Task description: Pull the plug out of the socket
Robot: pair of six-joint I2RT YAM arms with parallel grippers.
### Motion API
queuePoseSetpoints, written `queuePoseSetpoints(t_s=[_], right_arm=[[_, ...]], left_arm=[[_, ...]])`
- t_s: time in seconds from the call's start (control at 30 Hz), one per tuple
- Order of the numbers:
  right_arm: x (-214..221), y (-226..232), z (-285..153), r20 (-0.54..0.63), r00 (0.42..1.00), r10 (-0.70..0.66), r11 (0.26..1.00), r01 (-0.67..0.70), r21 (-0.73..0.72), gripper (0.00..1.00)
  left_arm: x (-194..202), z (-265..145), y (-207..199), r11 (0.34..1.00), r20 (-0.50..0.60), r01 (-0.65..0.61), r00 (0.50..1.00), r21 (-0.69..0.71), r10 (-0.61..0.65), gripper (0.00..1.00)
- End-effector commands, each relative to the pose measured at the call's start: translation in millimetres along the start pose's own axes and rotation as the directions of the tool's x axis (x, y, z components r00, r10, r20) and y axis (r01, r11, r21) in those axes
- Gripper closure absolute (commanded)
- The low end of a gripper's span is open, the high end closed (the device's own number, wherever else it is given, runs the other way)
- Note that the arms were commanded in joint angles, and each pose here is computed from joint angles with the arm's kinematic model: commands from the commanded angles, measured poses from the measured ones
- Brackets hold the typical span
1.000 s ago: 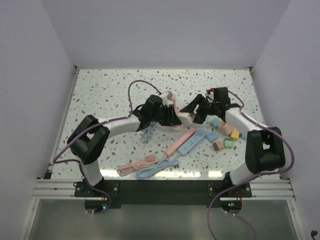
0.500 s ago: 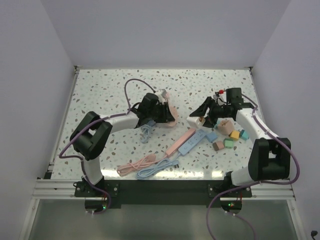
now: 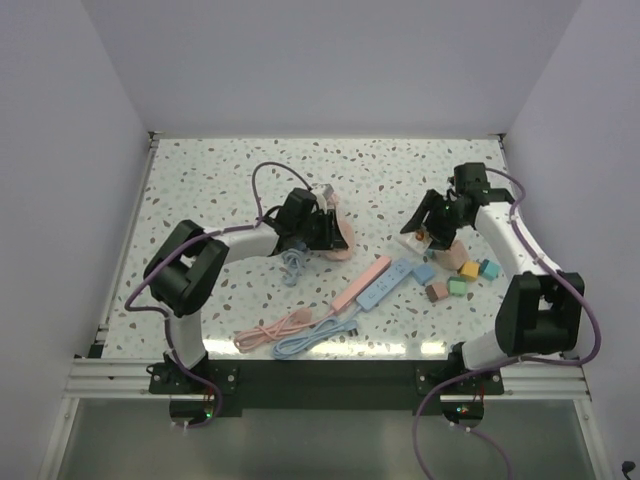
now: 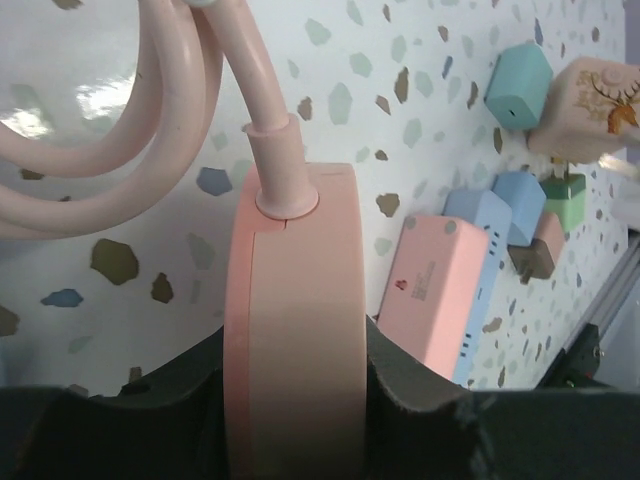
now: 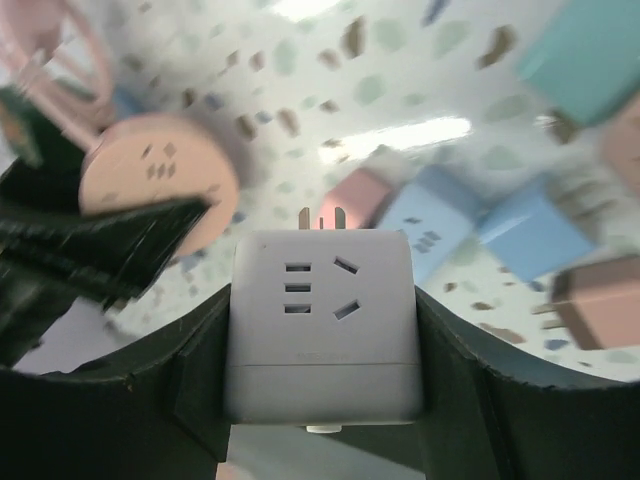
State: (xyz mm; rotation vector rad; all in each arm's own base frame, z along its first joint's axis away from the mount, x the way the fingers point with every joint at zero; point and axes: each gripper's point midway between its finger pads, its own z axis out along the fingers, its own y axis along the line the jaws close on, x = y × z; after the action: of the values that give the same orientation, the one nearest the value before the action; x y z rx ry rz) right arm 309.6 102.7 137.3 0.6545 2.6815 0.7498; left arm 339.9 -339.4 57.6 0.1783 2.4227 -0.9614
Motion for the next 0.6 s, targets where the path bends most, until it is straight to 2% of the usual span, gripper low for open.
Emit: queuePoseSetpoints(t_s=[0.0, 0.2, 0.3, 0.33, 0.37, 0.43, 0.47, 0.57], right_arm=[[-35, -54, -4, 0.154, 0.988, -0.025, 0.948, -0.025, 0.317, 1.00], [-56, -75, 11, 0.173, 0.983, -0.061, 0.904, -0.019, 0.427, 1.00], [-71, -79, 13, 0.212, 0.973, -0.095, 0.892, -0.012, 0.452, 1.00], [-72, -80, 14, 0.204, 0.974, -0.098, 0.888, -0.006, 0.459, 1.00], [-76, -81, 17, 0.196, 0.976, -0.098, 0.880, -0.007, 0.474, 1.00], [-78, -82, 20, 0.196, 0.976, -0.094, 0.876, -0.013, 0.482, 1.00], [-81, -86, 21, 0.204, 0.974, -0.095, 0.867, -0.020, 0.499, 1.00], [-86, -90, 23, 0.214, 0.972, -0.094, 0.853, -0.033, 0.521, 0.99]], left_arm=[[-11, -6, -49, 0.973, 0.009, -0.104, 0.994, 0.204, 0.104, 1.00], [46, -9, -24, 0.979, -0.145, -0.085, 0.983, 0.185, 0.112, 1.00], [62, -15, -15, 0.982, -0.178, -0.085, 0.977, 0.167, 0.115, 1.00], [65, -16, -15, 0.982, -0.185, -0.086, 0.976, 0.171, 0.118, 0.97], [70, -16, -12, 0.982, -0.200, -0.083, 0.973, 0.167, 0.117, 0.89], [78, -16, -9, 0.984, -0.227, -0.080, 0.967, 0.161, 0.116, 0.84], [80, -16, -7, 0.985, -0.234, -0.076, 0.966, 0.156, 0.112, 0.70], [81, -20, -6, 0.987, -0.228, -0.077, 0.967, 0.144, 0.109, 0.47]])
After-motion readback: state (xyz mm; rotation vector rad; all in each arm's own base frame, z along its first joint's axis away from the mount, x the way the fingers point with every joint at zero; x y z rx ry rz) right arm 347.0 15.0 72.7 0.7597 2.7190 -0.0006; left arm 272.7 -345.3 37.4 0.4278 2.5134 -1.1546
